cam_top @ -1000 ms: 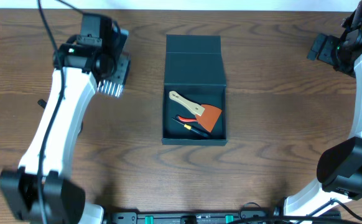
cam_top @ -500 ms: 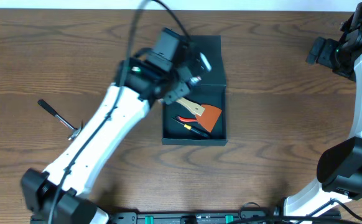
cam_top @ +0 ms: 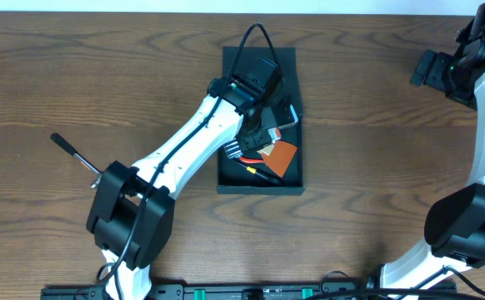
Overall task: Pack container
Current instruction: 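Carry the screwdriver case into the black box and release it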
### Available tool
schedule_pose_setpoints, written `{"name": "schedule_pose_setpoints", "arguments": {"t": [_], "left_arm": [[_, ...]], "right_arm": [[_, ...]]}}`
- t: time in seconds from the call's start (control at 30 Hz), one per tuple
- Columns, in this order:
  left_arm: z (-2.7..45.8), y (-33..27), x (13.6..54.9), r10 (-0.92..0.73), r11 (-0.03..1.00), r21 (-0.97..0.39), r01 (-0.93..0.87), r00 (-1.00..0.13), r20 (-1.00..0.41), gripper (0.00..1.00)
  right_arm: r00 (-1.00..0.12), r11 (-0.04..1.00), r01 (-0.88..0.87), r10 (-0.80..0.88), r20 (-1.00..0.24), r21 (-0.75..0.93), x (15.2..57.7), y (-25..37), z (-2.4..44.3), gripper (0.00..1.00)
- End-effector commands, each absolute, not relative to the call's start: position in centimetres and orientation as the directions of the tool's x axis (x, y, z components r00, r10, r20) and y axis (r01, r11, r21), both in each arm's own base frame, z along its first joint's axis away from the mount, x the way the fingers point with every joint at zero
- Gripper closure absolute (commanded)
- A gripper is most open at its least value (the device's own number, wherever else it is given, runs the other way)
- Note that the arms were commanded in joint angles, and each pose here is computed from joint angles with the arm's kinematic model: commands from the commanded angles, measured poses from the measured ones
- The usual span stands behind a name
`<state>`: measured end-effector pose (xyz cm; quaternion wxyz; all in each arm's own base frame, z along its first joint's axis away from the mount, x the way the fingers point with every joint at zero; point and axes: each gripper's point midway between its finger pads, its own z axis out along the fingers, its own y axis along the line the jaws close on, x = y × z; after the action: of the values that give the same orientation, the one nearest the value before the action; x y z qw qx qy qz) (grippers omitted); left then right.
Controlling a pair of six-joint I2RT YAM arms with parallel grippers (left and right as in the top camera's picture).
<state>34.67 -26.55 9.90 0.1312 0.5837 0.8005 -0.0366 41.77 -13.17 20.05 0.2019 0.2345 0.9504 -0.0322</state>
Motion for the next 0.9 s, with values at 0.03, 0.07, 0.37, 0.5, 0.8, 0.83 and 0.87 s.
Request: {"name": "schedule_pose_setpoints", "arguments": {"t": [0.03,0.07,0.37,0.5,0.8,0.83,0.87], "left_arm": [[9.3,-27.0,34.3,0.929,0.295,0.070,0.953,-0.269,-0.254,0.94],[9.3,-27.0,34.3,0.929,0.295,0.069,0.953,-0.269,-0.254,0.94],[9.0,-26.9,34.1,0.922,0.323,0.053,0.945,-0.301,-0.244,0.27],[9.0,-26.7,33.9,0.923,0.323,0.048,0.945,-0.303,-0.236,0.16],[9.3,-25.9,33.6,0.929,0.326,0.059,0.943,-0.308,-0.207,0.15],[9.6,-25.6,33.6,0.929,0.329,0.070,0.942,-0.310,-0.200,0.15],[10.0,-25.3,33.7,0.930,0.336,0.089,0.938,-0.314,-0.193,0.15]], "right_arm": [[-0.813,0.885,0.464,0.438,-0.385,0.026,41.6,-13.5,19.5,0.01],[-0.813,0.885,0.465,0.438,-0.385,0.026,41.6,-13.5,19.5,0.01],[-0.816,0.888,0.459,0.432,-0.385,0.024,41.6,-13.5,19.4,0.01],[-0.816,0.888,0.459,0.431,-0.385,0.023,41.6,-13.5,19.4,0.01],[-0.823,0.895,0.446,0.418,-0.385,0.017,41.6,-13.5,19.4,0.01],[-0.825,0.896,0.443,0.415,-0.385,0.016,41.6,-13.5,19.4,0.01],[-0.825,0.896,0.443,0.415,-0.385,0.015,41.6,-13.5,19.4,0.01]]}}
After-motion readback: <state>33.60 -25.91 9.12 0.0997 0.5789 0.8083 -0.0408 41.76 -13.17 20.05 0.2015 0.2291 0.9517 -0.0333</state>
